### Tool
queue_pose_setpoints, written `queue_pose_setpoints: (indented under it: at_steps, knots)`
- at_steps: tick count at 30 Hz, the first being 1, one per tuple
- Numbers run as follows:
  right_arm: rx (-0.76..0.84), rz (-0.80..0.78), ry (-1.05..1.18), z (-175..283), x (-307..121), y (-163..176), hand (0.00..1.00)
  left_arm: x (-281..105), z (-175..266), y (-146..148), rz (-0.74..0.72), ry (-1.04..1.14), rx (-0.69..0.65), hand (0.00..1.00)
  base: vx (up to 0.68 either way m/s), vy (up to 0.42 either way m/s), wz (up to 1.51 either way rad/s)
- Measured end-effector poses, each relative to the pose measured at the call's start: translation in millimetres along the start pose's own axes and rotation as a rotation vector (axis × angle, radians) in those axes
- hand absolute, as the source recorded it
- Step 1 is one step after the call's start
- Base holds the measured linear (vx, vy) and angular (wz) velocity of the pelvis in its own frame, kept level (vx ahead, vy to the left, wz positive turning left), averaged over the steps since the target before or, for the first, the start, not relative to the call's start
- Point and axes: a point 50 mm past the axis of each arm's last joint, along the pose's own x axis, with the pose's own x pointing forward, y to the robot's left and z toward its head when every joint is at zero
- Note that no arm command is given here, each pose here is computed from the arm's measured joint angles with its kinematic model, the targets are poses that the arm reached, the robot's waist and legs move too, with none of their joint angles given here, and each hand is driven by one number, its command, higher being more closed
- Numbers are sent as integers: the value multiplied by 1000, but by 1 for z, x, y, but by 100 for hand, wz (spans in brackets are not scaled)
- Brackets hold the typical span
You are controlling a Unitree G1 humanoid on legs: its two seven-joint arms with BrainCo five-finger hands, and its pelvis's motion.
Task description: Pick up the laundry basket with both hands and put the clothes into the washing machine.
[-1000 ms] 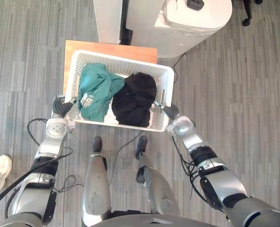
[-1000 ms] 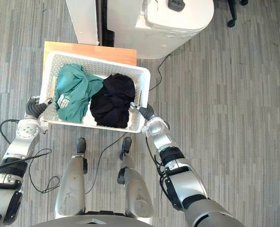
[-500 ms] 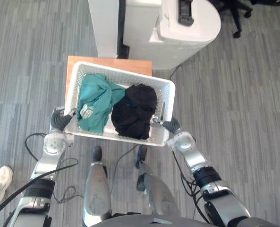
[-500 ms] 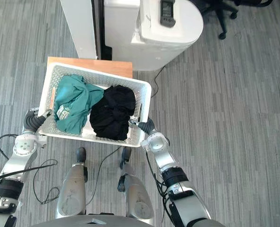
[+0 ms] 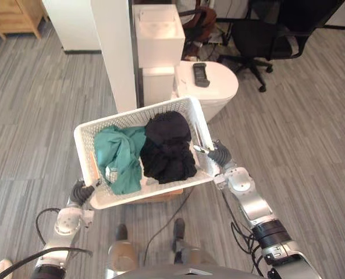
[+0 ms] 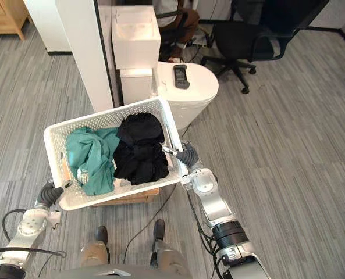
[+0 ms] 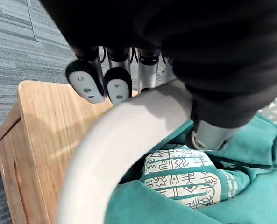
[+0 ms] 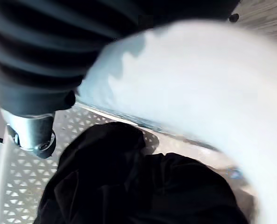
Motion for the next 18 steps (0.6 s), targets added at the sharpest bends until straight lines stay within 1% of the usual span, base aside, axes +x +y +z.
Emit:
queue_pose_setpoints:
  at_steps: [6, 8, 13, 16, 18]
  knots:
    - [75, 6, 117, -33, -25, 0, 100, -23, -17, -16, -15, 46, -90, 100, 0, 0, 0]
    - [80, 11, 128, -36, -27, 1, 100, -28, -24, -20, -8, 73, -121, 100, 0, 0, 0]
    - [87, 13, 84, -26, -26, -2, 100, -39, -36, -26, 8, 120, -209, 100, -39, -38, 8]
    - [80, 9, 76, -26, -26, -9, 100, -39, -35, -32, 7, 118, -244, 100, -97, -9, 28]
    - [88, 12, 44, -20, -23, -9, 100, -38, -31, -27, 24, 102, -251, 100, -146, 51, 0]
